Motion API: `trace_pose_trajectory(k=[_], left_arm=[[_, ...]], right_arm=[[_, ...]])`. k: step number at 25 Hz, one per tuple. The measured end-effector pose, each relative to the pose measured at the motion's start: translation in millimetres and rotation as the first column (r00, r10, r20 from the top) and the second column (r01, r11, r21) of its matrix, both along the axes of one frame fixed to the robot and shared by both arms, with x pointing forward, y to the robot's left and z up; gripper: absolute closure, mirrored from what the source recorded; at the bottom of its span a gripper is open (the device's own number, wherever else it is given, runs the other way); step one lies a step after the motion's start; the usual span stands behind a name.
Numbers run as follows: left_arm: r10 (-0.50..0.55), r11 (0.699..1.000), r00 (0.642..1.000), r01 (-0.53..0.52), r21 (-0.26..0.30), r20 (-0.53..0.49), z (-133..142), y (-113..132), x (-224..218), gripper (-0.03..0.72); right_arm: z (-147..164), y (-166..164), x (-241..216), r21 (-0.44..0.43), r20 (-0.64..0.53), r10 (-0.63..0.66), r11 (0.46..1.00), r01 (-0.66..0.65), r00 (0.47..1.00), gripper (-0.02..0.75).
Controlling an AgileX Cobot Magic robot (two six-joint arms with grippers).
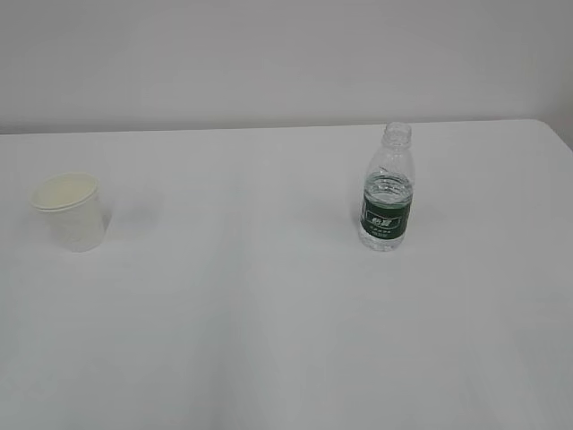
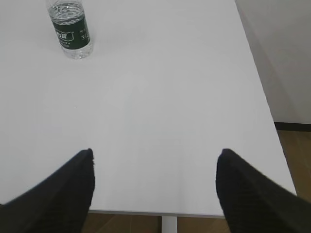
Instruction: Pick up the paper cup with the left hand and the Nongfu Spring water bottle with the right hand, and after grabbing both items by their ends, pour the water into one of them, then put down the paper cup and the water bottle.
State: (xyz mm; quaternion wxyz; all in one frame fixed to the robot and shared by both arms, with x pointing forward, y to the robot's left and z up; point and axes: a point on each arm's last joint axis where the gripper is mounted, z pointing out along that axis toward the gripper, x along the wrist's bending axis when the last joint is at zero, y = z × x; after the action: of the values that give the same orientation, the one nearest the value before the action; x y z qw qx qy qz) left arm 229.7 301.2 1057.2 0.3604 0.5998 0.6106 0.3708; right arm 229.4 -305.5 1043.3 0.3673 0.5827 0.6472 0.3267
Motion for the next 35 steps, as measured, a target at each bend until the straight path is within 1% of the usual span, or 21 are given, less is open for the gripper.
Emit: trace_pose_trajectory(k=[16,22,30,32,35], left_arm=[[0.000,1.000,1.000,0.000,0.000,0.000,0.0,0.0,0.0,0.112],[0.005,1.000,1.000,-0.005,0.007,0.000,0.0,0.7,0.0,0.112],[0.008,1.000,0.999,-0.008,0.013,0.048,6.9,1.1,0.0,0.112],[0.008,1.000,0.999,-0.008,0.013,0.043,7.1,1.2,1.1,0.112],[0.008,1.000,1.000,-0.008,0.012,0.010,7.4,1.3,7.1,0.112]], right_arm=[[0.0,0.0,0.0,0.000,0.000,0.000,1.000,0.000,1.000,0.148],[5.9,0.1,-1.2,-0.005,0.033,0.007,1.000,-0.007,0.999,0.148],[10.5,1.6,-0.9,-0.006,0.071,0.026,1.000,-0.026,0.997,0.148],[11.9,1.6,-0.8,-0.005,0.083,0.027,1.000,-0.027,0.996,0.148],[12.5,2.5,-0.5,0.001,0.089,0.034,0.999,-0.034,0.995,0.148]])
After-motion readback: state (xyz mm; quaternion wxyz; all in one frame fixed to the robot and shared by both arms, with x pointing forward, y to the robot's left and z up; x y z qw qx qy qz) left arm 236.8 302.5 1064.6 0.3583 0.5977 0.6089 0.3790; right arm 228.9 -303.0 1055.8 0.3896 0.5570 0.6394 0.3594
